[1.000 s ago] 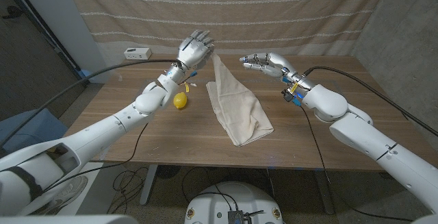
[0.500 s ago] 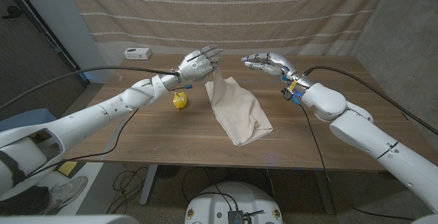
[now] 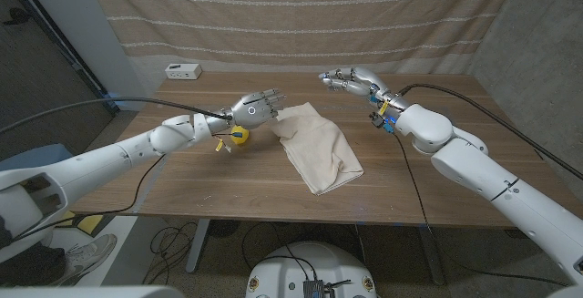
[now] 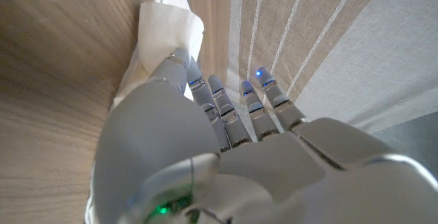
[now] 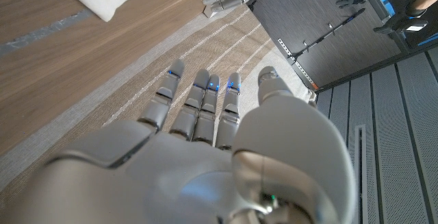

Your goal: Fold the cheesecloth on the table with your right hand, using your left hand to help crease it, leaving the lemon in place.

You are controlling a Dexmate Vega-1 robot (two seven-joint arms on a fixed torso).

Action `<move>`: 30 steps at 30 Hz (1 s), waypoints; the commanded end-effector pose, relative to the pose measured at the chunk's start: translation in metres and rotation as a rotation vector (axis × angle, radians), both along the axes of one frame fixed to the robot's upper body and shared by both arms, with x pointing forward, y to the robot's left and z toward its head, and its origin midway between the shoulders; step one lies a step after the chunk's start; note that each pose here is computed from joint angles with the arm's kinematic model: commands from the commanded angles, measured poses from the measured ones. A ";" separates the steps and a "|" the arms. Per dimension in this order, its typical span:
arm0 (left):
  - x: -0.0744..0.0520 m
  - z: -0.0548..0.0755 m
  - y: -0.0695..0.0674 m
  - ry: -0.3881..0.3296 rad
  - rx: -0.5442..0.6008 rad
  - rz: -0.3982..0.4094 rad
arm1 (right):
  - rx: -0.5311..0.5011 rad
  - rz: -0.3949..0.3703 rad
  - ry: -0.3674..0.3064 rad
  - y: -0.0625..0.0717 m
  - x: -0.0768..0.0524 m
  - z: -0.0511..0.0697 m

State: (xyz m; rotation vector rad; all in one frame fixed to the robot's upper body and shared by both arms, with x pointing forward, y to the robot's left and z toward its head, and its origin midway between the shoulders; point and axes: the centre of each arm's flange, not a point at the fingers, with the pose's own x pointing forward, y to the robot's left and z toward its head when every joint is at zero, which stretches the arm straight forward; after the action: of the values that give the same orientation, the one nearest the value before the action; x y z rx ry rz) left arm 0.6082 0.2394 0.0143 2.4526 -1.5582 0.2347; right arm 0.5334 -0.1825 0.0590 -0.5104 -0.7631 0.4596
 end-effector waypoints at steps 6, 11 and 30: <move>0.011 0.022 0.013 0.210 -0.162 0.368 | 0.011 -0.013 0.021 0.000 0.016 0.008; -0.001 0.047 0.018 0.288 -0.377 0.288 | 0.009 -0.011 0.017 0.000 0.018 0.009; -0.040 0.062 0.042 0.625 -0.975 -0.088 | 0.068 0.013 0.016 0.007 0.025 0.001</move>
State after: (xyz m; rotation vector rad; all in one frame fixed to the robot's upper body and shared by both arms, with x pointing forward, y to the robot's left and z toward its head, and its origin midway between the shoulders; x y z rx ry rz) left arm 0.5858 0.2660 0.0740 1.9349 -0.9971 0.2091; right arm 0.5527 -0.1802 0.0649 -0.4770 -0.7534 0.4475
